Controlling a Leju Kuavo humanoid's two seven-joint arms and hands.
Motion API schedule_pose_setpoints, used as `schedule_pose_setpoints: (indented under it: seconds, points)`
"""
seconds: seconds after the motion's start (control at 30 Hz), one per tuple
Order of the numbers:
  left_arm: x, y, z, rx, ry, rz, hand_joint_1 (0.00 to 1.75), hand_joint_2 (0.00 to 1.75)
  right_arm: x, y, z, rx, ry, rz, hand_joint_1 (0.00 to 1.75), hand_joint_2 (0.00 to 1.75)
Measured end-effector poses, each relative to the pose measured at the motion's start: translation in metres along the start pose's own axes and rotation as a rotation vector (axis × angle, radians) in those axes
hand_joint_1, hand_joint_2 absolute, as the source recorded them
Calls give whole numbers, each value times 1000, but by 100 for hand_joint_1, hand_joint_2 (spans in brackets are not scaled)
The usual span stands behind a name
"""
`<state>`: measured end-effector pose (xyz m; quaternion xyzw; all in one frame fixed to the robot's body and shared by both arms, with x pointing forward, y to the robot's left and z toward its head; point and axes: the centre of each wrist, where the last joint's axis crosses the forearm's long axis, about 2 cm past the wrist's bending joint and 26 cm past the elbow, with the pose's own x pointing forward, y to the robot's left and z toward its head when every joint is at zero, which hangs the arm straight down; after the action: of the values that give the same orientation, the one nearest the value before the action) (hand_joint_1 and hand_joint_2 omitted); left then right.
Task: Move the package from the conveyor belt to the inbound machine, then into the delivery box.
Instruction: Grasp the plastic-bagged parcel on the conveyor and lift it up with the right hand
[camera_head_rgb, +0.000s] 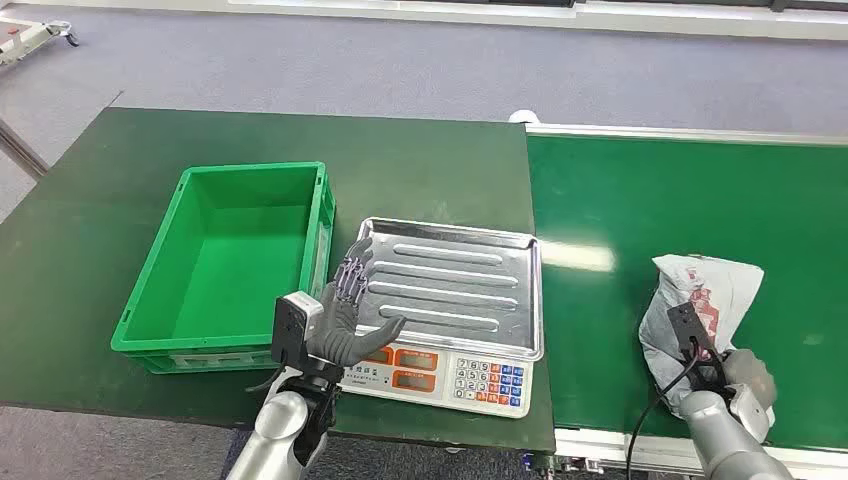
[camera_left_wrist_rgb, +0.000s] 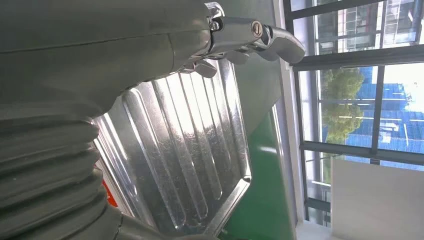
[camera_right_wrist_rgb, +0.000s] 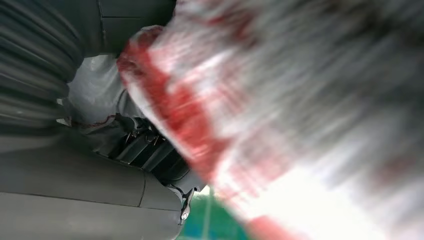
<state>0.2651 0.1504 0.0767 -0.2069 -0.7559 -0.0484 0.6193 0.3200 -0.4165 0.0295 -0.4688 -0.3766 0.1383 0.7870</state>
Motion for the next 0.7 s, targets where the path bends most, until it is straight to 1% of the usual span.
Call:
schedule_pose_setpoints:
  seconds: [0.07,0.17,0.33,0.43,0.5,0.7]
  points:
    - [0,0,0,0,-1,0,0,175,-1,-1,0,-13,-21,-18,175,175]
    - [0,0,1,0,-6,-2,0,175,-2,-2,-1,-58,-94,-74,175,175]
    - [-1,0,3,1,-11,-9,0,175,8,-5,0,-168,-281,-179,175,175]
    - [-1,0,3,1,-15,-13,0,175,25,-9,1,-232,-393,-257,175,175]
    - [-2,0,3,0,-18,-17,0,175,40,-15,5,-273,-456,-298,175,175]
    - [-3,1,4,11,-28,-29,0,175,95,-34,32,-355,-654,-300,175,175]
